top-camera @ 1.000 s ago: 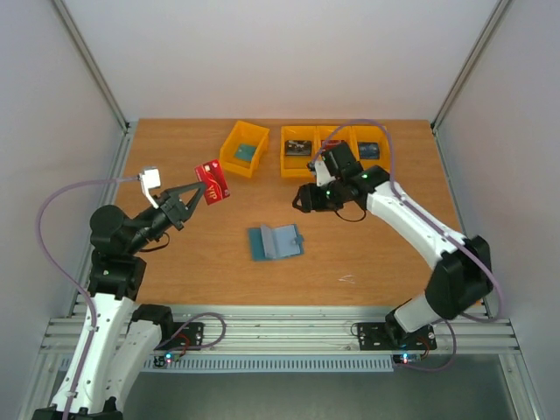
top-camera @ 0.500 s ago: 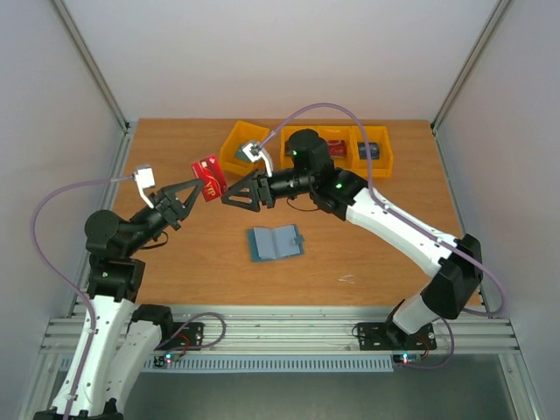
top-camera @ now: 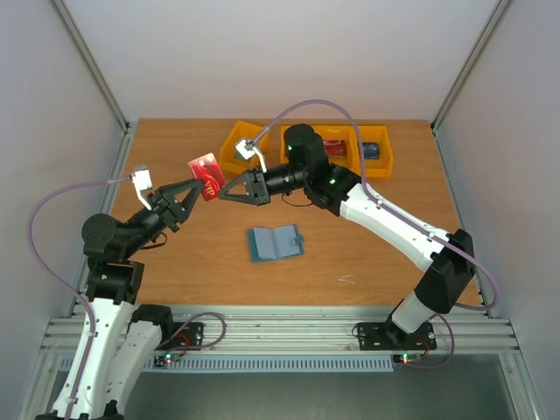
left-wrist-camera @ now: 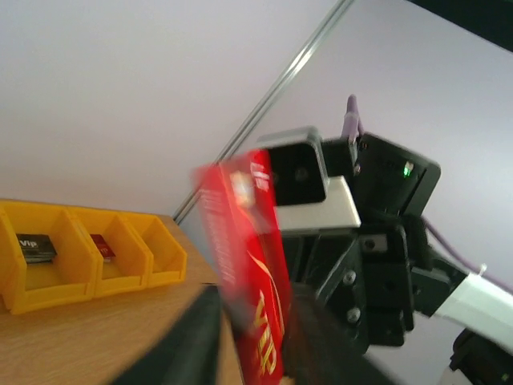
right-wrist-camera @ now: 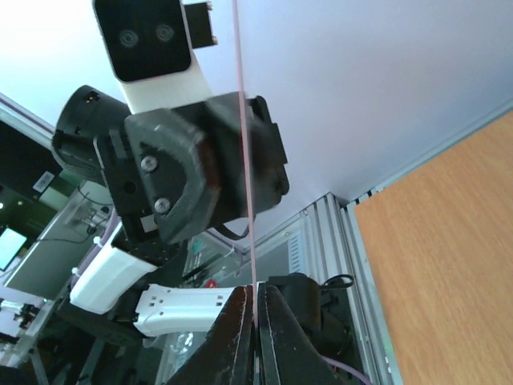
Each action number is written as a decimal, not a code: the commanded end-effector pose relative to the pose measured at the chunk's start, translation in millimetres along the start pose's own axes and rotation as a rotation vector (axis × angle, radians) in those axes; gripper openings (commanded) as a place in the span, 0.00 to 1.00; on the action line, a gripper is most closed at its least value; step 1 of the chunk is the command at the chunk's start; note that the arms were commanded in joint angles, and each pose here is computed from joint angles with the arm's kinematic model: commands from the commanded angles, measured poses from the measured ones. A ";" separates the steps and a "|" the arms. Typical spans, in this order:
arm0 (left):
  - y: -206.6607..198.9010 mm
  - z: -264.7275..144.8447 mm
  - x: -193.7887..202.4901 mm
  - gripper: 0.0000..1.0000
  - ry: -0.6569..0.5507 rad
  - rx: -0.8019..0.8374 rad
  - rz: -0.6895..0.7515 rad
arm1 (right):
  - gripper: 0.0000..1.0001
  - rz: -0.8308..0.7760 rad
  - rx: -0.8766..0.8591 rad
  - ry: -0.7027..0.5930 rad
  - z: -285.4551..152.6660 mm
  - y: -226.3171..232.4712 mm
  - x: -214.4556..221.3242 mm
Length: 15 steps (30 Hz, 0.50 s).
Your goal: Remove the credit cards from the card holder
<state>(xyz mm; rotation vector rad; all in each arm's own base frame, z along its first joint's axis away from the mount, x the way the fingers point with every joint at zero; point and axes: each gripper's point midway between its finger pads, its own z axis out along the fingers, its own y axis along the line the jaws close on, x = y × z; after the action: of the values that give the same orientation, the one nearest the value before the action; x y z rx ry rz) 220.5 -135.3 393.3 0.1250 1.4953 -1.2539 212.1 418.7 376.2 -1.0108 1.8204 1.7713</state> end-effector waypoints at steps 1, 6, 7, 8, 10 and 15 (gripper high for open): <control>-3.0 -4.5 10.8 0.49 0.031 0.025 0.092 | 0.01 -0.044 0.002 0.041 -17.1 22.8 -9.6; -6.6 -23.9 16.7 0.74 0.026 -0.046 0.660 | 0.01 0.003 0.120 0.222 -43.9 32.8 17.5; -3.4 -28.5 17.7 0.74 0.013 -0.070 0.863 | 0.01 0.028 0.132 0.260 -48.0 33.6 23.9; -3.3 -32.9 13.7 0.74 -0.026 -0.098 1.039 | 0.01 0.050 0.142 0.294 -51.5 36.1 29.2; -13.2 -40.5 3.6 0.74 -0.147 -0.131 1.477 | 0.01 0.099 0.169 0.355 -56.2 35.0 39.5; -30.0 -33.2 9.0 0.74 -0.362 -0.100 2.354 | 0.01 0.154 0.204 0.386 -56.9 30.1 44.0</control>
<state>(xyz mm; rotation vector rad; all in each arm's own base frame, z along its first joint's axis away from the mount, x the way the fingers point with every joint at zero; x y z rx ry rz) 182.3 -123.3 376.3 0.8870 0.8770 -0.0234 184.2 363.5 406.9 -1.2073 2.0857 1.5385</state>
